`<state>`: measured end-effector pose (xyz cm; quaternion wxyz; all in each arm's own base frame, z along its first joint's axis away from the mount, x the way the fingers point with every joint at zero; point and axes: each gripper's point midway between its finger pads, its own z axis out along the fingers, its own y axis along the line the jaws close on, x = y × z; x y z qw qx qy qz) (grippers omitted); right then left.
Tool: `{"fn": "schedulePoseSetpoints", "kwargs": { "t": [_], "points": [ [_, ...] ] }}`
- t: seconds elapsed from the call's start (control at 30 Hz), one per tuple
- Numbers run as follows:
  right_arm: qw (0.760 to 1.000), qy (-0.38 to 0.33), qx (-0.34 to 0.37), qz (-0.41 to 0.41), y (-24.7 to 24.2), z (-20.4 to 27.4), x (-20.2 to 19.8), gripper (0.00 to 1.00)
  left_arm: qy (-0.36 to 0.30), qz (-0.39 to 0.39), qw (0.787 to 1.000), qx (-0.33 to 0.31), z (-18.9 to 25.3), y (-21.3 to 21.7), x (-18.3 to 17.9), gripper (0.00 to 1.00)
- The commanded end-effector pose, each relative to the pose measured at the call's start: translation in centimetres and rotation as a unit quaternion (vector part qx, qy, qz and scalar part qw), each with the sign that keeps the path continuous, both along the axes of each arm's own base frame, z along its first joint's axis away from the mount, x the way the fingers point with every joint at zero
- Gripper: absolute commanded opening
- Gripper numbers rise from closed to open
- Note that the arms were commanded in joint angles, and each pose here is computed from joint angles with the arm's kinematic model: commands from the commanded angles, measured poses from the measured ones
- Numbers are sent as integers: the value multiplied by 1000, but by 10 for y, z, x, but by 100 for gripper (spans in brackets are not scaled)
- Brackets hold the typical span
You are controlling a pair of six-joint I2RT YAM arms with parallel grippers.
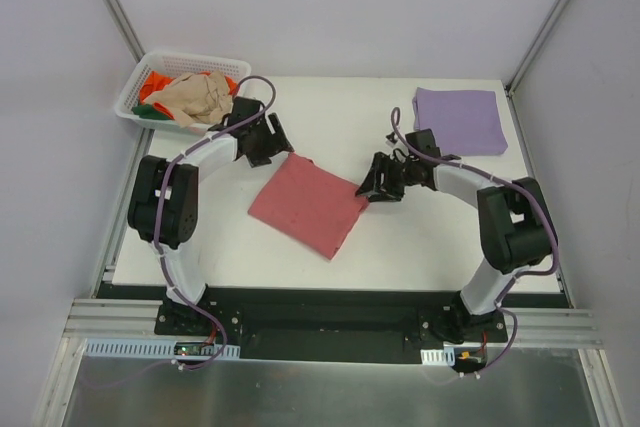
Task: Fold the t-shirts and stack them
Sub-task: Fold the long partially folded tshirt into a neat square
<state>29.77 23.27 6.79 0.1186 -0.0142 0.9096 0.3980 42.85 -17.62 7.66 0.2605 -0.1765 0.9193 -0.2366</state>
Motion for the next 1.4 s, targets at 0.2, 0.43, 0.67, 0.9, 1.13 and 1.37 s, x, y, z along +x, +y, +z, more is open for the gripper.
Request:
{"fn": "schedulePoseSetpoints", "kwargs": {
  "t": [0.2,0.43,0.67,0.9,1.13,1.37],
  "points": [
    [987,-133,-87,-36,-23,57,8,96,-89,-21,996,9,68,-5,-11,99],
    [989,-142,-9,38,28,70,-38,96,-84,-124,988,-23,71,-58,-52,99],
    [987,-141,-53,49,46,45,-14,96,-52,-98,994,13,31,-67,-24,99],
    [987,-111,-106,54,43,-4,18,96,-19,-52,995,77,-17,-52,9,99],
    [978,-111,-171,48,19,-31,49,96,52,11,990,131,-45,-14,-27,99],
    [963,-183,-194,46,10,19,62,96,38,22,993,113,-18,-10,-68,99]
  ]
}}
